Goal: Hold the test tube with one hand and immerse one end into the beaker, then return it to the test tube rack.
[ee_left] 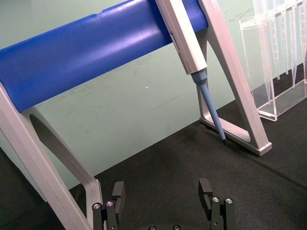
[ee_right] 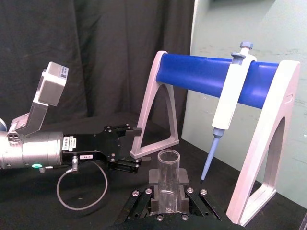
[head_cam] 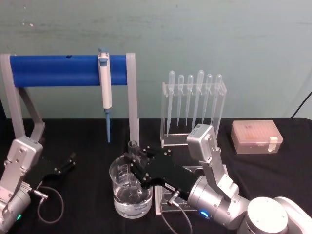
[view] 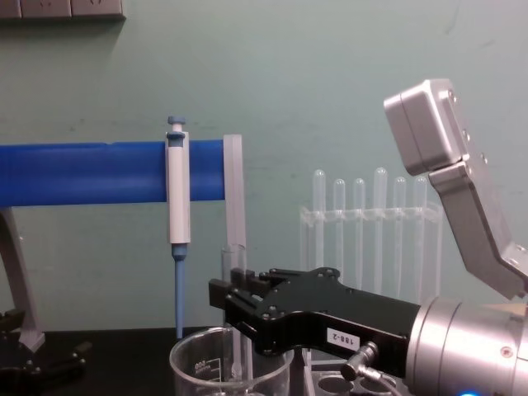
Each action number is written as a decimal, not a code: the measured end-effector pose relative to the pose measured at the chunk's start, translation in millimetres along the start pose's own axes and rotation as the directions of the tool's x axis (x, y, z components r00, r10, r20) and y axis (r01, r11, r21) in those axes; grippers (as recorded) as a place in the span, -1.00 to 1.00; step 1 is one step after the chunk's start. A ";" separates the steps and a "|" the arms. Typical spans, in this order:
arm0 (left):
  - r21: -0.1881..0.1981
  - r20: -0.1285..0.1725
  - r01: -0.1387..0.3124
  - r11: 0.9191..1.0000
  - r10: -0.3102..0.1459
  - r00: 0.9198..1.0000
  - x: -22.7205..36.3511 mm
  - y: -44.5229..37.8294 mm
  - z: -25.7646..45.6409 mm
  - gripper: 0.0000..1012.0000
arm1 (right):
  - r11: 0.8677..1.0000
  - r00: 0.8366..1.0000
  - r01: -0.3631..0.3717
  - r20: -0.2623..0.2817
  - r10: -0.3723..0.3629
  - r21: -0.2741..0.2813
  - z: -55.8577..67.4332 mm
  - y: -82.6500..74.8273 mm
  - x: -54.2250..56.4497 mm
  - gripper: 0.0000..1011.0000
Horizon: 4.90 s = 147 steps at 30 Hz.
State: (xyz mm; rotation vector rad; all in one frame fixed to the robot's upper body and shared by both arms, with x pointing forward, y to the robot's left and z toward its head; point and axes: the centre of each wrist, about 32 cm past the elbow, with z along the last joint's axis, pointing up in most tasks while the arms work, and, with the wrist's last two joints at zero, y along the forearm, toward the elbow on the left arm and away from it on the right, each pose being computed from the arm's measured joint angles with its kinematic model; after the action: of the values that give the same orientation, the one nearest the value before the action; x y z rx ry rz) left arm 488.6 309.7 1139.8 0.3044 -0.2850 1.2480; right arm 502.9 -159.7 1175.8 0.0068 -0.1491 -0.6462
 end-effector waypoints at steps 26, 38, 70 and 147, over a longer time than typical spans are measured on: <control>0.000 0.000 0.000 1.000 0.000 1.000 0.0 0.0 0.0 0.98 | 1.000 1.000 0.000 -0.019 0.000 0.006 4.2 -4.6 -4.9 -0.56; 0.000 0.000 0.000 1.000 0.000 1.000 0.0 0.0 0.0 0.98 | 1.000 1.000 0.005 -0.012 -0.005 0.004 4.6 -4.9 -4.8 -0.56; 0.000 0.000 0.000 1.000 0.000 1.000 0.0 0.0 0.0 0.98 | 1.000 1.000 0.005 -0.014 -0.005 0.005 4.5 -4.8 -4.6 -0.56; 0.000 0.000 0.000 1.000 0.000 1.000 0.0 0.0 0.0 0.98 | 1.000 1.000 0.005 -0.014 -0.005 0.005 4.6 -4.8 -4.6 -0.56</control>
State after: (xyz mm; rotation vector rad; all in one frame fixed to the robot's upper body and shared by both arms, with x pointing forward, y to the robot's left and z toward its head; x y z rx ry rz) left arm 488.6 309.7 1139.8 0.3045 -0.2850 1.2479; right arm 495.8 -160.5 1179.4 0.0162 -0.1368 -0.6506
